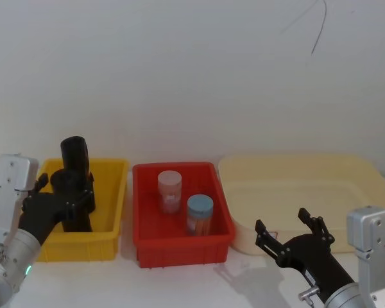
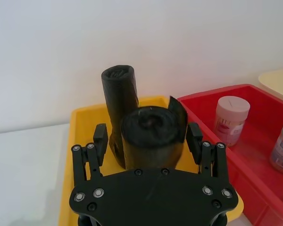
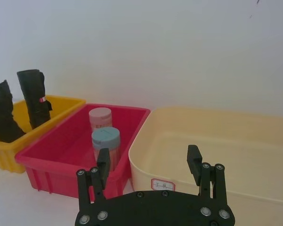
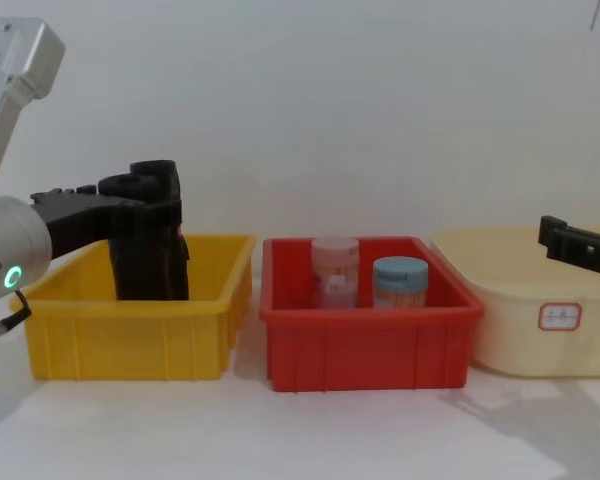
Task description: Pick up the garbage bag with the one hand and transfer it to the other hand.
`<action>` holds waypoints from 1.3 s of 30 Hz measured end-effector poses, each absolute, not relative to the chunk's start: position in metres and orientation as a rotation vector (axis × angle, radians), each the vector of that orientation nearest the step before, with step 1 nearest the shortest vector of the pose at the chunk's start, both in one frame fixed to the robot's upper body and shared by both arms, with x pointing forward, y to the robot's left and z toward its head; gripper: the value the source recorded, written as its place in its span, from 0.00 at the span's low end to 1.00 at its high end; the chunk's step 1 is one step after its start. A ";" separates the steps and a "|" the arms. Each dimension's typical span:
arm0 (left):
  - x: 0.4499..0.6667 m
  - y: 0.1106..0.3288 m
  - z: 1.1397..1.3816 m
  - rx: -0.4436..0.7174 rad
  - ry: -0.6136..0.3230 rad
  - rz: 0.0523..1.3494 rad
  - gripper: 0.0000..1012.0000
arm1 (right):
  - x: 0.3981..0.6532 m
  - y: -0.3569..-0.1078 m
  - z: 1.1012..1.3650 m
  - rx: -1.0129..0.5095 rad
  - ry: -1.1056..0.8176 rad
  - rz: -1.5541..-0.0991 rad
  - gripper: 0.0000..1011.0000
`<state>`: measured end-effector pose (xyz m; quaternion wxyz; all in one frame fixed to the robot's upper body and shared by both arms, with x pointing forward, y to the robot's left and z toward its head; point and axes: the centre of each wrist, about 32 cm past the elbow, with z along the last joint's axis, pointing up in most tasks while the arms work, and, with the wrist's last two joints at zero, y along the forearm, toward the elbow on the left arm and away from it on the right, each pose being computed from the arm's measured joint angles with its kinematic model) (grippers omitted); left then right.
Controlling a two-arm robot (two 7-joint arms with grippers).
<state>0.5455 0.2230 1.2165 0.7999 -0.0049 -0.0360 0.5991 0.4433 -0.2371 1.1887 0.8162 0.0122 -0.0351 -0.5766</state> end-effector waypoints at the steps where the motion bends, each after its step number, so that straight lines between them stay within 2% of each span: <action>1: 0.546 0.223 1.216 -0.010 -0.076 1.286 0.99 | 0.443 -0.237 1.189 0.026 -0.075 -1.230 0.99; 17: 0.557 0.218 1.206 0.030 -0.051 1.253 0.99 | 0.443 -0.237 1.189 0.026 -0.075 -1.230 0.99; 21: 0.561 0.216 1.205 0.035 -0.048 1.237 0.94 | 0.443 -0.237 1.189 0.026 -0.075 -1.230 0.99; 28: 0.569 0.214 1.205 0.035 -0.048 1.203 0.76 | 0.443 -0.237 1.189 0.026 -0.075 -1.230 0.99; 29: 0.570 0.213 1.206 0.033 -0.049 1.196 0.70 | 0.443 -0.237 1.189 0.026 -0.075 -1.230 0.99; 32: 0.572 0.213 1.207 0.029 -0.052 1.189 0.65 | 0.443 -0.237 1.189 0.026 -0.075 -1.230 0.99; 34: 0.573 0.212 1.207 0.025 -0.055 1.183 0.57 | 0.443 -0.237 1.189 0.026 -0.075 -1.230 0.99; 39: 0.574 0.211 1.212 0.011 -0.069 1.172 0.52 | 0.443 -0.237 1.189 0.026 -0.075 -1.230 0.99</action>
